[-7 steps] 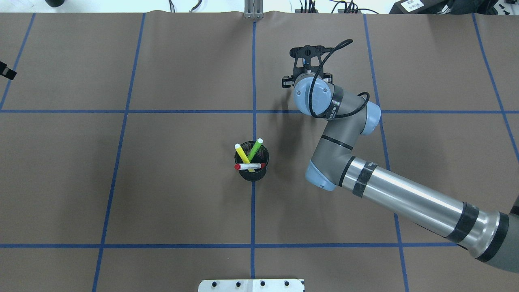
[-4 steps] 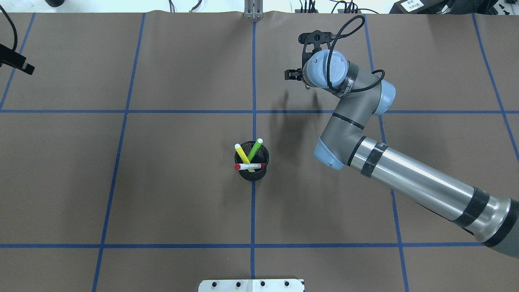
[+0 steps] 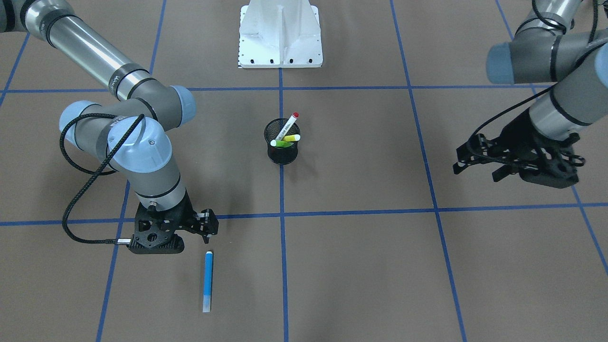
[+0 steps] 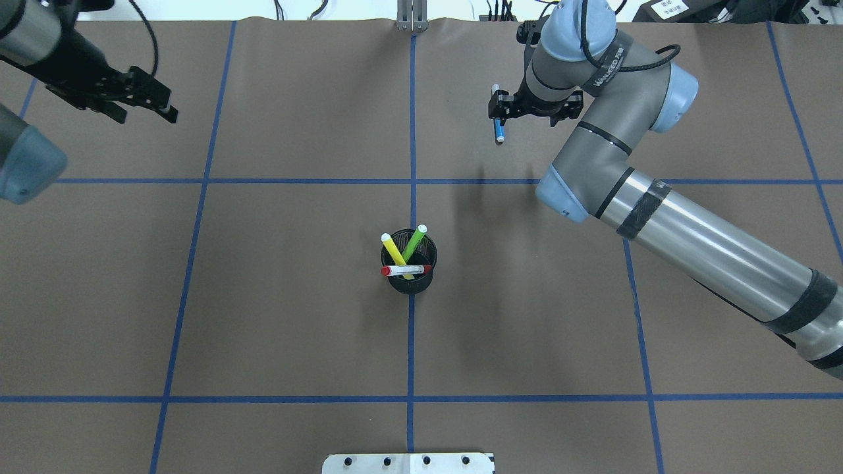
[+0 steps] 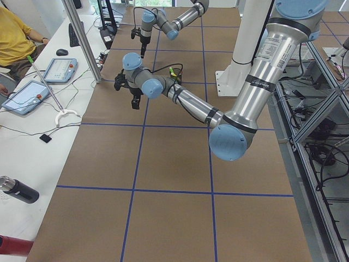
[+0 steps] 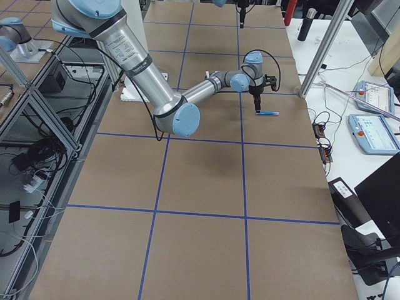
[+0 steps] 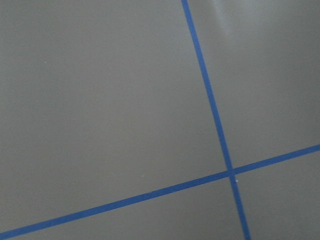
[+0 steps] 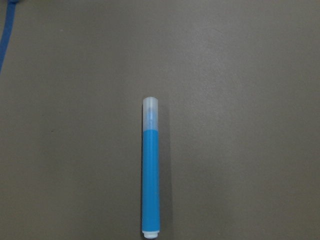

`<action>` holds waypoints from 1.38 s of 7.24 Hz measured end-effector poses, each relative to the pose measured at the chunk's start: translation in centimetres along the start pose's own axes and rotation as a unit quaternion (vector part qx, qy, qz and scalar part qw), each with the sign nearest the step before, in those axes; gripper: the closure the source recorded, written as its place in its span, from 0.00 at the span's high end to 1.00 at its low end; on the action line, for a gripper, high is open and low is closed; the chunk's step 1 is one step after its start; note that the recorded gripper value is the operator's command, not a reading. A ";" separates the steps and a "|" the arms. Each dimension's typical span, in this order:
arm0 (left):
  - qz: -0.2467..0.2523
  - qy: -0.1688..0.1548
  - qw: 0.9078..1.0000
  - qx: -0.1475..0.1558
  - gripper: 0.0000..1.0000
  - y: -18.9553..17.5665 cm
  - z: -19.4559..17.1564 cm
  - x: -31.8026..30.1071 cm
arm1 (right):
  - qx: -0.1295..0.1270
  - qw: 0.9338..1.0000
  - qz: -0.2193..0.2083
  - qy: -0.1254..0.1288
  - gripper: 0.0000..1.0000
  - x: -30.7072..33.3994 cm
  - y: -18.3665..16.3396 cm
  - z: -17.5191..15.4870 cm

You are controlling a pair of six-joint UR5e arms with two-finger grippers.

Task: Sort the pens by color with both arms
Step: 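Lay the blue marker on the table farther from the robot, release, then move the left gripper over the cup and grasp the red-capped marker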

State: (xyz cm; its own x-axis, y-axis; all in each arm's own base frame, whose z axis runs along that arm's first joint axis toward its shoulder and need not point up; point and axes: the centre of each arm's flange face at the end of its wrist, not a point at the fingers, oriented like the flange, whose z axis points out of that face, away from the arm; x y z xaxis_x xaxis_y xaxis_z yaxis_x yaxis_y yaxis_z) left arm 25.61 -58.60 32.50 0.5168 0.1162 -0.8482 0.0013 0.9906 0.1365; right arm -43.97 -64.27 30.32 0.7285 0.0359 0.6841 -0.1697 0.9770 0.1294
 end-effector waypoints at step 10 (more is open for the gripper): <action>-0.030 0.046 0.985 -0.164 0.61 11.9 12.8 29.2 | -0.059 0.997 -0.044 -0.035 0.99 9.0 -0.7 -2.6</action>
State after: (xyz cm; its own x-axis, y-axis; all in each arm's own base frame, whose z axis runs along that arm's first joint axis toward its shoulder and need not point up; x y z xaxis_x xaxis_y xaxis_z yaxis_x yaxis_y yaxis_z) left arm 51.67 -44.36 15.88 0.4436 0.0483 -0.8949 -0.2545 0.9642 -0.0742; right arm -35.53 -64.08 34.53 0.6877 -0.0610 0.7234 -0.0263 0.9937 0.1087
